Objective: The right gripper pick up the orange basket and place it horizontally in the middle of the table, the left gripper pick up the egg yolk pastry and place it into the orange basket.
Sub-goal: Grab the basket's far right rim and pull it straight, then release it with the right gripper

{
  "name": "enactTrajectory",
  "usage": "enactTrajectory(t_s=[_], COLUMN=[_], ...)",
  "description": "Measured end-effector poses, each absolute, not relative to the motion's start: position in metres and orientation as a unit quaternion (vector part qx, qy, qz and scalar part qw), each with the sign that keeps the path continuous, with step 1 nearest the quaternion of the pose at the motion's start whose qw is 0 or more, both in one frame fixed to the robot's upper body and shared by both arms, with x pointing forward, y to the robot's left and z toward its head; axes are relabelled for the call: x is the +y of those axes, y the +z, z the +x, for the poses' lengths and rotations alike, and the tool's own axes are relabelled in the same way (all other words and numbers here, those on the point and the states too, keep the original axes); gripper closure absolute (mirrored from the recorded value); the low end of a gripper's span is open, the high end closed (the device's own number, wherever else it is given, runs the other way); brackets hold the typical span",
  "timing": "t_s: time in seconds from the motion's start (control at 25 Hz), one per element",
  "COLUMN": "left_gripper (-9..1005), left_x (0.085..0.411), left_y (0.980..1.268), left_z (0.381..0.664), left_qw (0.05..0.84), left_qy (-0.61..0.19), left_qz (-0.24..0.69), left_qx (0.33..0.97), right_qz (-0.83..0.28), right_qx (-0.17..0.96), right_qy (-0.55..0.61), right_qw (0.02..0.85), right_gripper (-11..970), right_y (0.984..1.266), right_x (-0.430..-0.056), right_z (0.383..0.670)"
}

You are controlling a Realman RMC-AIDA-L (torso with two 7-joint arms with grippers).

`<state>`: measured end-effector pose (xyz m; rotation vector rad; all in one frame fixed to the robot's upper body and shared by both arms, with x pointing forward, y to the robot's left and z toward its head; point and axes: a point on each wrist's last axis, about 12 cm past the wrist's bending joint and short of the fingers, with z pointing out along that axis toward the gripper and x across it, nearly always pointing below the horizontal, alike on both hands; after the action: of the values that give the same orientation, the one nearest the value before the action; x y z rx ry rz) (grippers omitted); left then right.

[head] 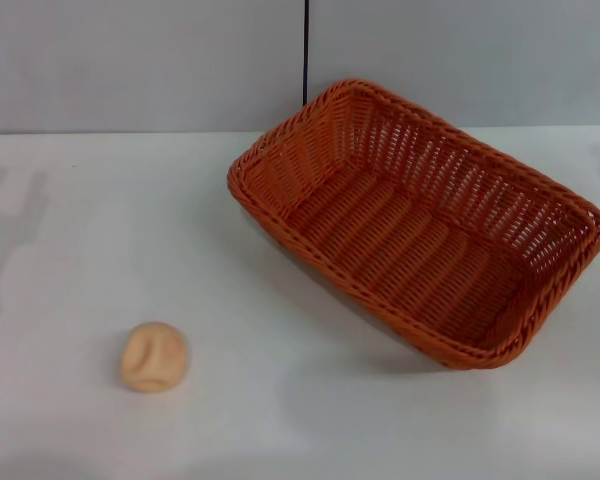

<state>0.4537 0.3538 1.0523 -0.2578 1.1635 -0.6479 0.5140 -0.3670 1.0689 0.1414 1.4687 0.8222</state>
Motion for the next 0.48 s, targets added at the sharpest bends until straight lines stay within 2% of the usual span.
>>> enactTrajectory(t_s=[0.2,0.28,0.32,0.36,0.4,0.48], left_gripper=[331,331,331,331,331,331], left_x=[0.355,0.354,0.354,0.354,0.354,0.355], left_y=[1.054,1.054,1.054,1.054,1.054,1.055], left_z=[0.455,0.456,0.456,0.456,0.456,0.457], left_qw=[0.780,0.780,0.780,0.780,0.780,0.781], left_qy=[-0.298,-0.299,-0.299,-0.299,-0.299,-0.299], left_qz=[-0.115,-0.115,-0.114,-0.114,-0.114,-0.111], left_qx=[0.538,0.538,0.538,0.538,0.538,0.537], right_qz=[-0.008,-0.052,-0.052,-0.084,-0.084,-0.120], right_qx=[0.690,0.718,0.718,0.734,0.734,0.751], right_qy=[0.377,0.381,0.381,0.383,0.383,0.381], right_qw=[0.617,0.579,0.579,0.555,0.555,0.526], right_gripper=[397,397,397,397,397,396], right_y=[1.094,1.118,1.118,1.138,1.138,1.156], right_x=[-0.379,-0.390,-0.390,-0.396,-0.396,-0.398], right_z=[0.530,0.541,0.541,0.550,0.550,0.558])
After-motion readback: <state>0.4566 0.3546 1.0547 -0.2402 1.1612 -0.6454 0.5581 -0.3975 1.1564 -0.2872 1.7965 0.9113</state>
